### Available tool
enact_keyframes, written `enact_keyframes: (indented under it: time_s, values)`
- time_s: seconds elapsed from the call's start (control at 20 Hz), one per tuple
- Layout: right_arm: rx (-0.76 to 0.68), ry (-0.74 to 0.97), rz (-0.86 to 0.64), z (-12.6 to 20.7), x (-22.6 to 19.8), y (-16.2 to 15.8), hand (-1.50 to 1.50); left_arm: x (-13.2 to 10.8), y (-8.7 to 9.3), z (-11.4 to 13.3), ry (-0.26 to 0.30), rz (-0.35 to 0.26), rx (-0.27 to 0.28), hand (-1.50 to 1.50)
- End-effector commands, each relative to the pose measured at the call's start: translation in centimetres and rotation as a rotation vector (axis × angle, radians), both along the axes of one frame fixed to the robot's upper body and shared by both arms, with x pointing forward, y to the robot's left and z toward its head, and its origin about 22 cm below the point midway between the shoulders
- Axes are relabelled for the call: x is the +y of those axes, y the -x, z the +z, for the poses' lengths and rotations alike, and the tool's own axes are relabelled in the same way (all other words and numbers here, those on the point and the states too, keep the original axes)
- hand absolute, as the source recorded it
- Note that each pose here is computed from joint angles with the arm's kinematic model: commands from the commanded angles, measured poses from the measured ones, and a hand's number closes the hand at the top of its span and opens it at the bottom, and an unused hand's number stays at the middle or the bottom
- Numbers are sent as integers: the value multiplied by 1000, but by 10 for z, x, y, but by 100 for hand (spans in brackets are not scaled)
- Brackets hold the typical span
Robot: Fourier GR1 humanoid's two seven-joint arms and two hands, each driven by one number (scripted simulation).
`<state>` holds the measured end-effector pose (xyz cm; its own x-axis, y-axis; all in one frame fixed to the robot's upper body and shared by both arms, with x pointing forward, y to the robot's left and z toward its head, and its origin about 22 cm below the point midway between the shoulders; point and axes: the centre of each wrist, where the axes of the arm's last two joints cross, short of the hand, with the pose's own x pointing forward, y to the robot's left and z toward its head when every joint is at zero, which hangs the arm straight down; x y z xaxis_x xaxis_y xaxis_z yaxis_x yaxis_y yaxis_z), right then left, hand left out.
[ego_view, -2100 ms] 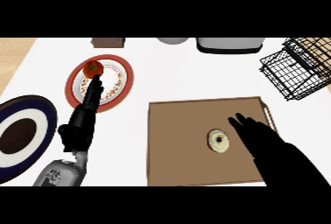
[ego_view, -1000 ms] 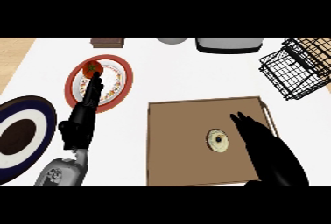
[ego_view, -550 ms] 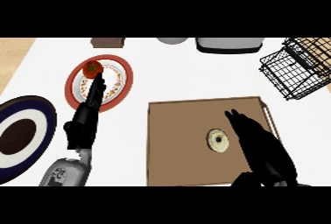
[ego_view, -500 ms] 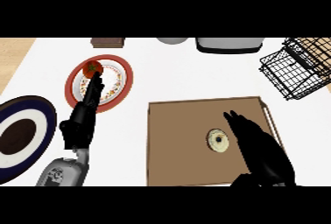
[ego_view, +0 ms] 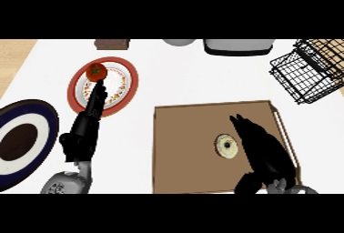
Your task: Pick the cupcake from the tray and place it in the tiered basket
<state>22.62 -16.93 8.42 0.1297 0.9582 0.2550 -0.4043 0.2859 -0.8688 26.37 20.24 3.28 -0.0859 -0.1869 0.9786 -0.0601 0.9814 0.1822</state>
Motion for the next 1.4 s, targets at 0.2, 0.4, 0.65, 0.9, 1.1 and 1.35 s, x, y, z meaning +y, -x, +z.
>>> enact_keyframes:
  time_s: [0.2, 0.4, 0.65, 0.9, 1.1, 1.35]
  values:
    - [8, -15, -21, -14, 4, -20, -150, -8, -11, 3, -1, -2, 7, 0]
    - [4, -28, -2, -13, 24, -33, -150, -3, -13, -11, -8, -5, -8, 0]
    - [-6, -14, -3, -32, 21, -14, -150, 12, -21, -13, 5, -3, -11, 0]
    - [16, -63, -14, -33, 12, -19, -150, 9, -11, 18, -12, 11, 10, 0]
    - [-36, -108, -48, -55, 9, -22, -150, 3, -14, 9, 2, 10, 1, 0]
    - [-140, -31, -46, -59, 22, -17, 150, 20, -10, 1, -8, -3, -6, 0]
